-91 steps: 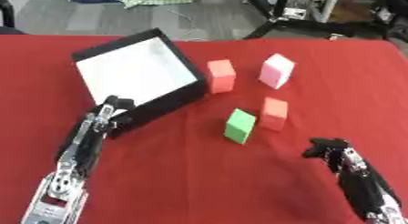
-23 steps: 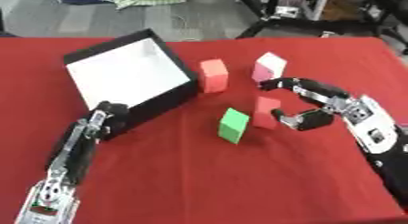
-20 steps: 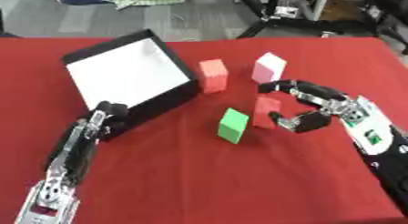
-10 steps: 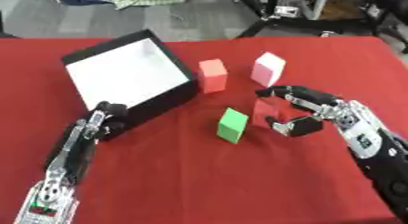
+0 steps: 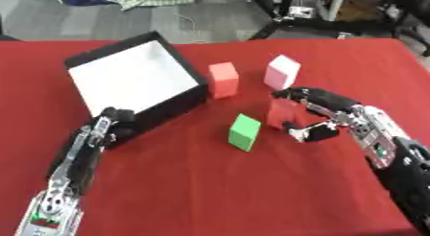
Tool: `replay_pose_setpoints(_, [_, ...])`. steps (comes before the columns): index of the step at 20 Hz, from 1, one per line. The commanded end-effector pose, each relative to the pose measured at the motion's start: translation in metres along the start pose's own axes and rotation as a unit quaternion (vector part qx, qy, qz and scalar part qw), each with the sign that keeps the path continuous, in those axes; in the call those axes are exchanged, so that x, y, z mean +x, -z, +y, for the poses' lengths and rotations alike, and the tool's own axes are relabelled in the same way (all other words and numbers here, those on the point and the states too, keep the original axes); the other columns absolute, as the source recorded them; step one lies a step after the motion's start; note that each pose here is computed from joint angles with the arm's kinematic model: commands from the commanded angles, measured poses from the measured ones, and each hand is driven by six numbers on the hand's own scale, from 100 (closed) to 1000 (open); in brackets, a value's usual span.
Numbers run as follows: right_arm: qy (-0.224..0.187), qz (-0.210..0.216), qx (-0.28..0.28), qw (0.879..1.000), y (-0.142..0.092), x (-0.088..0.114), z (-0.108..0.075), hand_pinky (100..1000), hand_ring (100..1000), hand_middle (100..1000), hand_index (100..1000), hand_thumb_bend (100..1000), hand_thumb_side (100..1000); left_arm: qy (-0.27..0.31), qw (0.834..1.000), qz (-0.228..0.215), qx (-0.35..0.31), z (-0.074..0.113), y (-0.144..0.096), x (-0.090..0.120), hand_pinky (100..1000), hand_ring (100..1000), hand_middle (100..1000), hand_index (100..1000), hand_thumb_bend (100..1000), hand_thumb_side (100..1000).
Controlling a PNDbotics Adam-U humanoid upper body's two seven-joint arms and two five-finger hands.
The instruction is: Pick up objects on the table and place them in the box.
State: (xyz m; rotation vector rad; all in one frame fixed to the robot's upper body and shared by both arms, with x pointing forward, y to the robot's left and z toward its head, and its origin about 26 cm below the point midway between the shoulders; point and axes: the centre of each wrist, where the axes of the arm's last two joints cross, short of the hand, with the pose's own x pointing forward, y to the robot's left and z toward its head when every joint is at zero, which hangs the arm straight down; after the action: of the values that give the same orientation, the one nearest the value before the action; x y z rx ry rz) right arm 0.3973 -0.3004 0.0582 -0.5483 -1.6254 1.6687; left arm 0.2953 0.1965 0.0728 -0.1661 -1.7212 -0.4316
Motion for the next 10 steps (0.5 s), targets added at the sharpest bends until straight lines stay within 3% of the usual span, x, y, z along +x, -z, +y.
replay_pose_setpoints(1, [-0.026, 0.013, -0.003, 1.000, -0.0009, -0.0046, -0.0062, 973, 901, 885, 991, 100, 265, 0.001, 1.000, -0.018, -0.002, -0.0004, 0.0031, 0.0090, 814, 1000, 753, 677, 100, 882])
replay_pose_setpoints(5, [-0.042, 0.018, 0.006, 0.999, -0.0001, -0.0055, -0.0015, 954, 873, 843, 986, 100, 266, 0.001, 1.000, -0.018, -0.002, -0.0003, 0.0031, 0.0091, 814, 1000, 753, 677, 100, 882])
replay_pose_setpoints(10, [-0.051, 0.018, -0.002, 0.999, 0.0010, -0.0049, 0.0009, 857, 749, 676, 930, 100, 254, 0.001, 1.000, -0.018, -0.002, -0.0003, 0.0030, 0.0091, 814, 1000, 753, 677, 100, 882])
